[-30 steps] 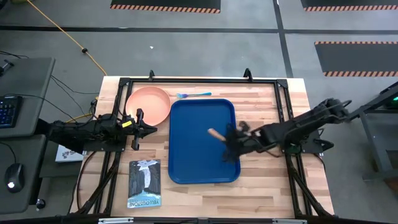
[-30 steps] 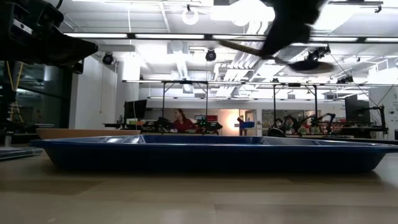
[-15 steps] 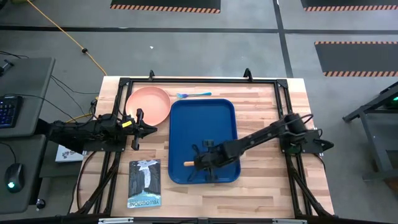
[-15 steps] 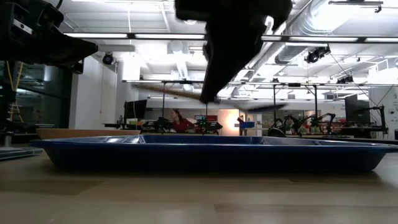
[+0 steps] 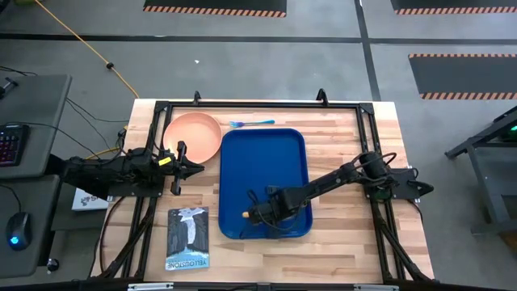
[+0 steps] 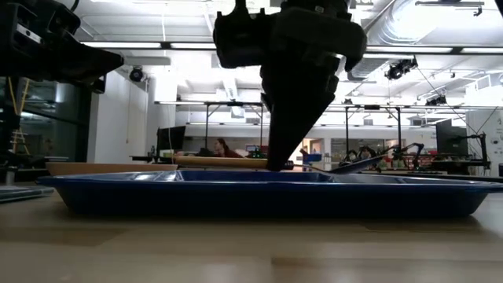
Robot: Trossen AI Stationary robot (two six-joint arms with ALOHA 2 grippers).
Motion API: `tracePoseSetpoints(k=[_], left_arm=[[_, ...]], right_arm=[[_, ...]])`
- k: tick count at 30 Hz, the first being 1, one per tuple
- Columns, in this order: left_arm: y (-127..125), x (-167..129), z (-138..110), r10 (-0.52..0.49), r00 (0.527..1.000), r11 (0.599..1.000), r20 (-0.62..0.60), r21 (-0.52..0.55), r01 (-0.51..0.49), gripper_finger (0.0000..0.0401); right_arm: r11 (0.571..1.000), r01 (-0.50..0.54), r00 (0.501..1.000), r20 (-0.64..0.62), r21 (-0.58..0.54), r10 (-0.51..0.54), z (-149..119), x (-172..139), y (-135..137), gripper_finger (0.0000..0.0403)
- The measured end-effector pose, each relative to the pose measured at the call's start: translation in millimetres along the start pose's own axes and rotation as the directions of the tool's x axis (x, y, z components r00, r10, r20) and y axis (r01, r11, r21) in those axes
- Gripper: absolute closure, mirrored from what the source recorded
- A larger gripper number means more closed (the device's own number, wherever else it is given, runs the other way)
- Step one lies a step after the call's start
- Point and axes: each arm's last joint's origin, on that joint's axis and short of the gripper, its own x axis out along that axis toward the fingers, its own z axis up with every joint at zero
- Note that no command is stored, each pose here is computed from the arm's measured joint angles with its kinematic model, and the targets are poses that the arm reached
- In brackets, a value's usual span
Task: Pick and place plate/cup/fork/spoon on tray
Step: Put the yellow spoon on the blue serving tray
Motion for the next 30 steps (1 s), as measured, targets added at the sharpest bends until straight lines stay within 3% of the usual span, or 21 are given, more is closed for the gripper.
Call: tracePoseSetpoints(k=[8, 30], left_arm=[[0.0, 0.0, -0.1, 0.000, 1.000, 1.000, 0.000, 0.000, 0.000, 0.0380], [-0.1, 0.0, 0.0, -0.003, 1.000, 1.000, 0.000, 0.000, 0.003, 0.0380]], right_arm=[[0.992, 0.002, 1.000, -0.019, 0.129, 0.000, -1.4, 2.4, -0.1, 0.0364], [0.997, 0.005, 0.999, -0.048, 0.079, -0.002, -4.3, 11.8, 2.3, 0.0341]])
